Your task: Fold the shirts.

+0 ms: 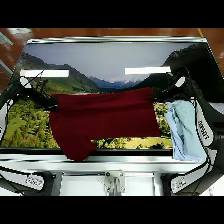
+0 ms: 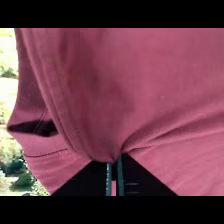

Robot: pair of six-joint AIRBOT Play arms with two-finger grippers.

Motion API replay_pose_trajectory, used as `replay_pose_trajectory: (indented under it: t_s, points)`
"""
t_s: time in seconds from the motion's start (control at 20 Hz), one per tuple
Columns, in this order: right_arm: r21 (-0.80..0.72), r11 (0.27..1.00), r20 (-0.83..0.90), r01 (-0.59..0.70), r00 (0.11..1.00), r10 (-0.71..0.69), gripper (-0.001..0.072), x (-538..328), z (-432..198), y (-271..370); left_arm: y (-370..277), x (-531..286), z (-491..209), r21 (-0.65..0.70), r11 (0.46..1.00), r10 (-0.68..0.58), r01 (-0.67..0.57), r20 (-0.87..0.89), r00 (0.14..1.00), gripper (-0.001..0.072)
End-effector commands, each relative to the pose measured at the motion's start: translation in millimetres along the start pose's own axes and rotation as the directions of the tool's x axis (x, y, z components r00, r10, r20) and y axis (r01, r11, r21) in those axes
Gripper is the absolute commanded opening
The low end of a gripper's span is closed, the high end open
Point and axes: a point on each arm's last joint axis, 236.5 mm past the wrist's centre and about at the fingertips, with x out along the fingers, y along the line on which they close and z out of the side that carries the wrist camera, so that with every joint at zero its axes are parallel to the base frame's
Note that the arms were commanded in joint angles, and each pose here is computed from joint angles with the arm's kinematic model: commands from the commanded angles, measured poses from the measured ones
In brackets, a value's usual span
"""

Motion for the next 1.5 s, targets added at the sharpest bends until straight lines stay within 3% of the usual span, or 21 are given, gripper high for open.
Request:
replay_pose_trajectory:
  t_s: [0.0,0.05,0.1,0.25,0.35,0.45,0.6,0.7,0.75,1.05,1.45]
  points:
    - [0.018,1.0,-0.061,-0.015,0.998,0.016,0.0368,1.2,-14.3,2.8,2.4,0.7,-4.9,-0.033,0.999,0.003,-0.004,-0.023,1.0,0.0169]
    - [0.021,0.999,-0.066,-0.028,0.997,0.03,0.0697,-4.1,-15.9,6.5,1.4,-3.3,-9.0,-0.032,0.999,0.0,-0.001,-0.041,0.999,0.0392]
    - [0.003,0.999,-0.071,-0.034,0.997,0.034,0.0693,-13.0,-17.7,8.8,0.9,-9.7,-13.4,-0.031,1.0,-0.003,0.001,-0.062,0.998,0.053]
    - [-0.043,0.999,-0.067,0.005,0.998,-0.008,0.0693,-59.7,-23.0,-4.2,0.3,-49.0,-27.8,-0.028,1.0,-0.015,0.013,-0.094,0.995,0.0537]
    - [-0.035,0.999,-0.158,0.029,0.987,-0.034,0.0689,-96.6,-52.3,-27.5,4.7,-76.4,-38.8,-0.05,0.999,-0.016,0.014,-0.052,0.999,0.0538]
    - [0.022,0.999,-0.286,-0.031,0.958,0.036,0.0637,-117.5,-90.9,-42.1,5.0,-82.9,-70.0,-0.09,0.995,-0.057,0.052,-0.049,0.997,0.0539]
    - [0.17,0.967,-0.227,-0.19,0.947,0.226,0.0638,-116.9,-108.7,-35.1,-11.8,-41.1,-149.9,-0.192,0.959,-0.23,0.21,-0.088,0.969,0.0538]
    - [0.186,0.963,-0.227,-0.192,0.946,0.233,0.0638,-108.9,-122.7,-38.6,-17.7,-19.5,-177.0,-0.268,0.922,-0.299,0.28,-0.036,0.953,0.0541]
    - [0.193,0.963,-0.238,-0.188,0.943,0.232,0.0638,-104.9,-127.9,-39.6,-19.6,-12.9,-183.5,-0.282,0.909,-0.323,0.306,-0.012,0.946,0.0618]
    - [0.201,0.962,-0.183,-0.186,0.957,0.223,0.0638,-95.0,-117.4,-39.7,-25.0,22.5,-193.8,-0.331,0.887,-0.34,0.321,0.001,0.94,0.0642]
    - [0.226,0.957,-0.189,-0.182,0.956,0.226,0.0638,-95.4,-118.7,-39.0,-34.0,54.9,-181.3,-0.312,0.903,-0.316,0.296,-0.014,0.949,0.0632]
